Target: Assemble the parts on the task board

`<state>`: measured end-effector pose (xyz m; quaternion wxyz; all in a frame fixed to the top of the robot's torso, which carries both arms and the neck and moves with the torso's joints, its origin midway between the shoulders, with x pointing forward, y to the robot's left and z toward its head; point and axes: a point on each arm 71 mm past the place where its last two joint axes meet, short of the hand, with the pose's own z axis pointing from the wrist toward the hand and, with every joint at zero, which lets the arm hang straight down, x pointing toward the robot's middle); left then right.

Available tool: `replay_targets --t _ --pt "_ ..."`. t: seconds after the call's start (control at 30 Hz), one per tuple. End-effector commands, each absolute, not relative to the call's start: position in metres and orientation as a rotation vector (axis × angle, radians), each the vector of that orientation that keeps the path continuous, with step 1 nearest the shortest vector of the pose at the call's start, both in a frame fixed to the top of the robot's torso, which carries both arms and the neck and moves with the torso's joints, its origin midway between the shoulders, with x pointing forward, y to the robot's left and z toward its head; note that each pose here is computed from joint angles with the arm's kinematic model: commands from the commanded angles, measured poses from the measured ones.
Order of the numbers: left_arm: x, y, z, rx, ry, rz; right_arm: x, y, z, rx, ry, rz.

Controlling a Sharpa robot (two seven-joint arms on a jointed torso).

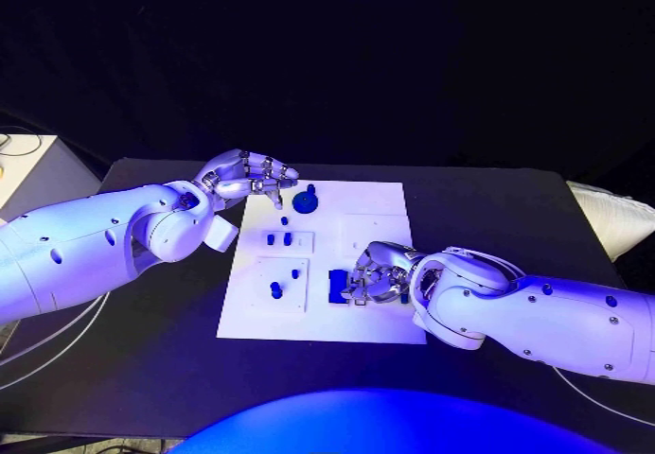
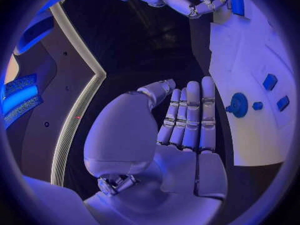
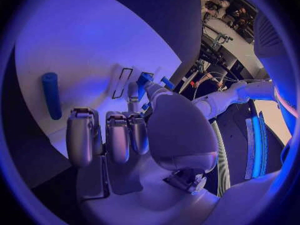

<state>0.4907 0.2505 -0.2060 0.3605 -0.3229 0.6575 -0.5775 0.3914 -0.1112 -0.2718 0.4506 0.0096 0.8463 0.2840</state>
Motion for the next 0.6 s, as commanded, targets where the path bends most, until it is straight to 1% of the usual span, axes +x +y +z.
replay_targets --t 0.03,0.13,0.23,0.4,0.5,0.6 --pt "0.490 0.248 -0.206 -0.823 1.703 -1.508 0.391 -0.111 -0.272 0.010 2.076 0.700" --pt "0.490 0.248 -0.206 -0.823 1.703 -1.508 0.391 -0.113 -0.269 0.049 2.048 0.730" --pt "0.490 0.248 -0.206 -0.822 1.703 -1.508 0.390 -0.119 -0.264 0.111 2.001 0.790" --pt "0.490 0.248 -0.205 -0.826 1.692 -1.512 0.390 -0.139 -0.251 0.218 1.909 0.887" --pt "0.489 0.249 -0.205 -0.829 1.683 -1.516 0.393 -0.157 -0.245 0.260 1.883 0.897" --pt "0.489 0.249 -0.204 -0.831 1.675 -1.520 0.395 -0.179 -0.243 0.294 1.868 0.872"
